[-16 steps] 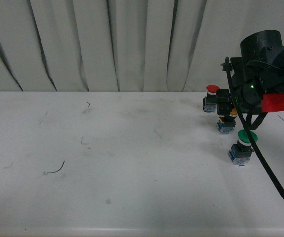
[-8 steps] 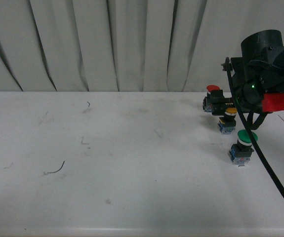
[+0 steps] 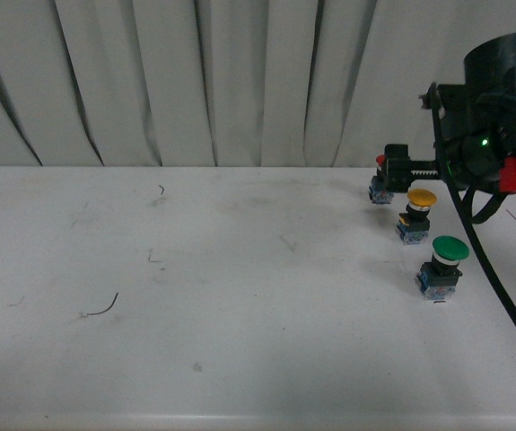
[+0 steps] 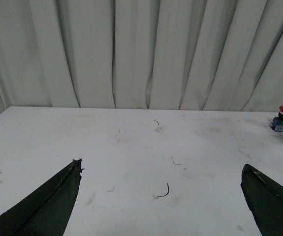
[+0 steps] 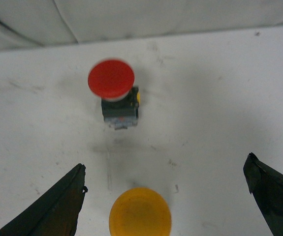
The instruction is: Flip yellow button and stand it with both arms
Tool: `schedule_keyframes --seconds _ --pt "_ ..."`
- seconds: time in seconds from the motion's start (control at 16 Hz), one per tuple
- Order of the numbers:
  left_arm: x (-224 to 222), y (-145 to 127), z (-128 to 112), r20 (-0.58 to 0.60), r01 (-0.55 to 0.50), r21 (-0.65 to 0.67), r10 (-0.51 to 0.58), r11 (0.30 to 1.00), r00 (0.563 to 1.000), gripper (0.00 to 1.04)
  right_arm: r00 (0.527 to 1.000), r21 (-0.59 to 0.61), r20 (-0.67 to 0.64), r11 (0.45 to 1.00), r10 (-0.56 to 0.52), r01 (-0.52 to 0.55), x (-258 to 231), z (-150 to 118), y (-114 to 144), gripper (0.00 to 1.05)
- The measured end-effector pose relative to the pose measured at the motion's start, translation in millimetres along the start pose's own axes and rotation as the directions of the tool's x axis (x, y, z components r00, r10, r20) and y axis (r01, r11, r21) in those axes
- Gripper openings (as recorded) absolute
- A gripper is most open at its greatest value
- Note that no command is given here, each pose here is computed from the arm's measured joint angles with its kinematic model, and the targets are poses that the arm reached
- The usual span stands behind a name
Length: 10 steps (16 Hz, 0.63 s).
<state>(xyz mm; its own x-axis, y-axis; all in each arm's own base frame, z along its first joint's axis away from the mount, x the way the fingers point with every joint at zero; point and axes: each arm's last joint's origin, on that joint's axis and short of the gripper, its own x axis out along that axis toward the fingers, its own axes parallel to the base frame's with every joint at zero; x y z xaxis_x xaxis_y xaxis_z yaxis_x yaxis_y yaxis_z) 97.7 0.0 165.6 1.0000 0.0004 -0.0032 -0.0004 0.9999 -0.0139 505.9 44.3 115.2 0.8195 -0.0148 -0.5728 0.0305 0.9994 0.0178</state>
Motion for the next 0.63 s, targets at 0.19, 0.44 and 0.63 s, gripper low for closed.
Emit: schedule_keyframes --seconds 0.19,0.44,0.63 --pt "0.0 0.0 0.0 0.0 0.0 0.0 0.0 1.0 1.0 0.98 0.974 0.06 0.218 0.995 0.06 -0.074 -66.3 36.9 -27.8 0.98" --pt "0.0 0.0 0.0 0.0 0.0 0.0 0.0 1.0 1.0 0.98 0.822 0.066 0.565 0.989 0.075 -0.136 -220.3 30.3 -64.5 0.88" --pt "0.0 0.0 0.0 0.0 0.0 0.0 0.0 1.0 1.0 0.98 0.805 -0.011 0.593 1.0 0.03 -0.03 -300.7 -45.3 -59.4 0.5"
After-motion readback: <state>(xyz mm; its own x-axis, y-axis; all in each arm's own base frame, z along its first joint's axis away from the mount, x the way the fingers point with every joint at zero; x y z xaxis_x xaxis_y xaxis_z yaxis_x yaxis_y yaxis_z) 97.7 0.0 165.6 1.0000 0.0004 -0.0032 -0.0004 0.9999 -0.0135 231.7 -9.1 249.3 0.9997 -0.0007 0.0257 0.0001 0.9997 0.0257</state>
